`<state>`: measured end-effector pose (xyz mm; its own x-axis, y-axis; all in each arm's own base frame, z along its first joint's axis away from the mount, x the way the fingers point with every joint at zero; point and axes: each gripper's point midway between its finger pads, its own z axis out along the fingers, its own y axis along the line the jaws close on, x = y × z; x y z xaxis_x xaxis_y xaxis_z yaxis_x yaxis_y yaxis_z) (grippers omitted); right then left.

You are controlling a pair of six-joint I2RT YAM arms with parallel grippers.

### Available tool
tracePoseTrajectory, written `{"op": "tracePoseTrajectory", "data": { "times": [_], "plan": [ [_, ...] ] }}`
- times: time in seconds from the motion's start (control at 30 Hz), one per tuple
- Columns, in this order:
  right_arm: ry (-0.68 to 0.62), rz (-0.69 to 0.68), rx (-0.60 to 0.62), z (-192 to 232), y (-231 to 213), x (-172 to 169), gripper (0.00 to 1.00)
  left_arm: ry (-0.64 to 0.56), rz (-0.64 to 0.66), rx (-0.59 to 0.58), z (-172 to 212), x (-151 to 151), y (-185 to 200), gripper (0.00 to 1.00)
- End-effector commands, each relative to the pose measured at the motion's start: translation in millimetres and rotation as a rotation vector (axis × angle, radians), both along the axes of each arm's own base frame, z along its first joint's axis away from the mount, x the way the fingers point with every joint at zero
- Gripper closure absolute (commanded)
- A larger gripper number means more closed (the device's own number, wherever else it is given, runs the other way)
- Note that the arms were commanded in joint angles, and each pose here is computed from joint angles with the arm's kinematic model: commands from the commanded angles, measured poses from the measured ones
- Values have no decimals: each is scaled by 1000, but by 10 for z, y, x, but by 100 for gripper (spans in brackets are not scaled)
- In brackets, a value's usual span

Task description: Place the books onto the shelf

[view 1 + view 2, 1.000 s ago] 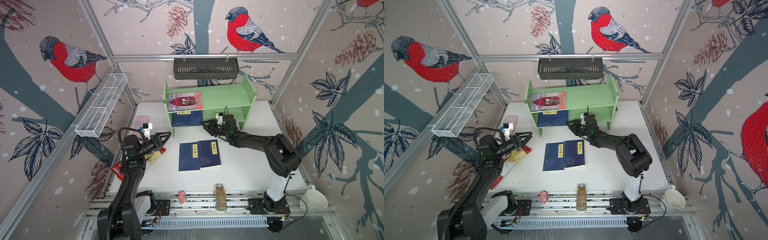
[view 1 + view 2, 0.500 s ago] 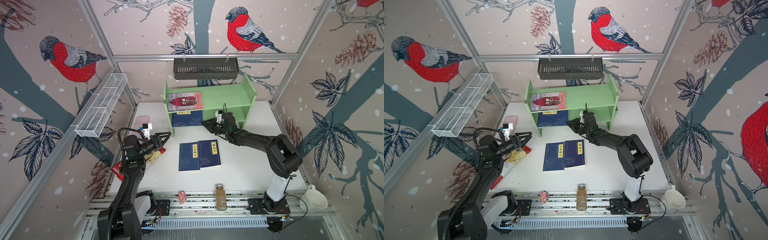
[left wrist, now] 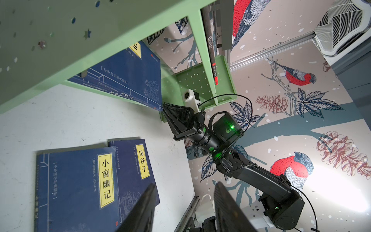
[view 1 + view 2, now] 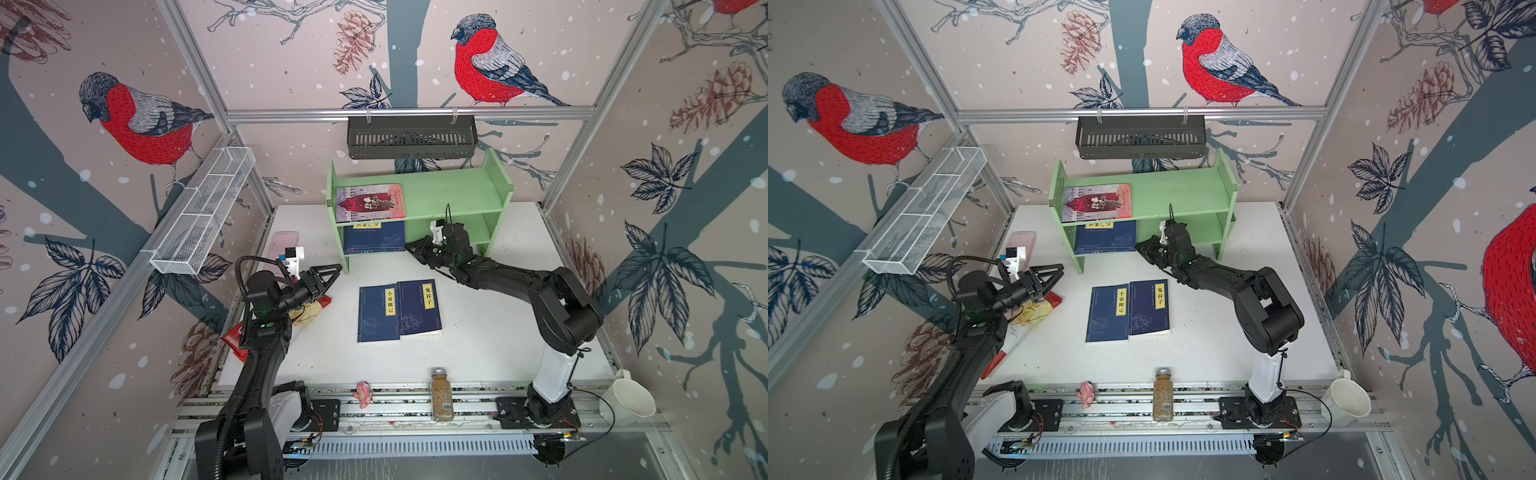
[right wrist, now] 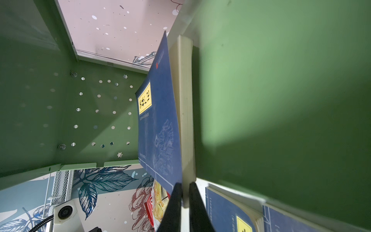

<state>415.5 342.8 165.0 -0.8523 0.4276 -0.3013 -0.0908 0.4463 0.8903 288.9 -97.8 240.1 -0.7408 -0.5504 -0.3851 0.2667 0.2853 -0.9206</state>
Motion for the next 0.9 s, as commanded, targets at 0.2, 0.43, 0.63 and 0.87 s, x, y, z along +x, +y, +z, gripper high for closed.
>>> {"op": "tracePoseTrajectory", "data": {
  "times": [0.2, 0.43, 0.63, 0.87],
  "plan": [
    [-28, 12, -13, 18, 27, 49, 89, -50, -16, 6, 80, -23, -12, 51],
    [-29, 16, 3, 22, 58, 61, 89, -49, -18, 4, 83, -20, -13, 51],
    [-46, 14, 20, 91, 69, 77, 89, -48, -17, 4, 74, -15, -12, 51],
    [-44, 20, 19, 87, 83, 79, 89, -50, -18, 4, 79, -14, -9, 51]
  ]
}}
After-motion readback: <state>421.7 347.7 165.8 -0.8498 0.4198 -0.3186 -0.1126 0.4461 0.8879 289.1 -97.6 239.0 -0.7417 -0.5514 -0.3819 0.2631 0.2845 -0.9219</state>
